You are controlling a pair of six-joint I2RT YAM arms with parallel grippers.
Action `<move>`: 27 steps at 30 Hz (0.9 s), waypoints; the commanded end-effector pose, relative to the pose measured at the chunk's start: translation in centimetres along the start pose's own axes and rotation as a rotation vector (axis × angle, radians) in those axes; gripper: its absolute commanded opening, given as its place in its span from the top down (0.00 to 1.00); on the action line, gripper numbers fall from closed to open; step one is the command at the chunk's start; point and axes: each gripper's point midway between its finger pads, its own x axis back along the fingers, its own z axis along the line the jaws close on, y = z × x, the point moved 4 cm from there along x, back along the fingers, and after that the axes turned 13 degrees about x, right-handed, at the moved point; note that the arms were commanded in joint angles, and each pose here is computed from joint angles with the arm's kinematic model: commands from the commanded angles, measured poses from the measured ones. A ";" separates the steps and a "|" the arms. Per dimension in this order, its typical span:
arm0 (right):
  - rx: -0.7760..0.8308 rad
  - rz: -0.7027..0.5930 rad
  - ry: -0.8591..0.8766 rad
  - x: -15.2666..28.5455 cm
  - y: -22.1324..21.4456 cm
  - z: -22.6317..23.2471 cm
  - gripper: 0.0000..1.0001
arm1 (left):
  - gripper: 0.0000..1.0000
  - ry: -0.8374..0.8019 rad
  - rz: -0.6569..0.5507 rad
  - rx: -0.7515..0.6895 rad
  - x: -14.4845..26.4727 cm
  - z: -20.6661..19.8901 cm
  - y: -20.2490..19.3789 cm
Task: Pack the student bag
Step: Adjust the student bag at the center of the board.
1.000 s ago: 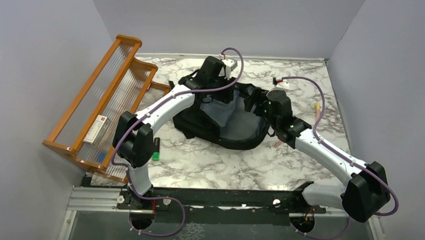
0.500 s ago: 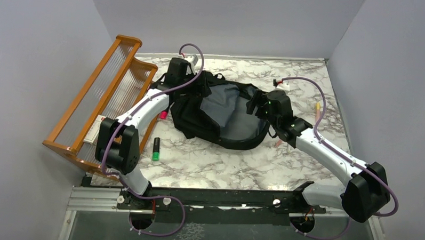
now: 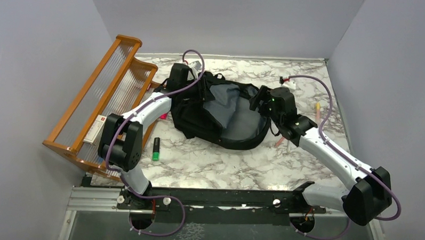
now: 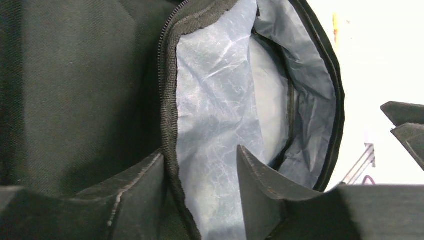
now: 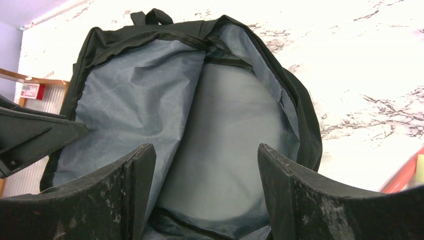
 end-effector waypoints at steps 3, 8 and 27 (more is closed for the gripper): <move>-0.103 -0.009 -0.059 0.6 1.6 -1.3 0.23 | 0.63 -0.155 0.014 -0.030 0.1 -3.1 1.1; -0.133 0.098 -0.090 -0.7 0.5 -3.4 0.23 | 0.83 -0.226 0.041 -0.075 0.0 -5.5 1.3; -0.005 0.376 -0.118 -3.3 -4.6 -5.8 0.54 | 1.00 -0.370 0.191 -0.216 -3.1 -13.2 -3.8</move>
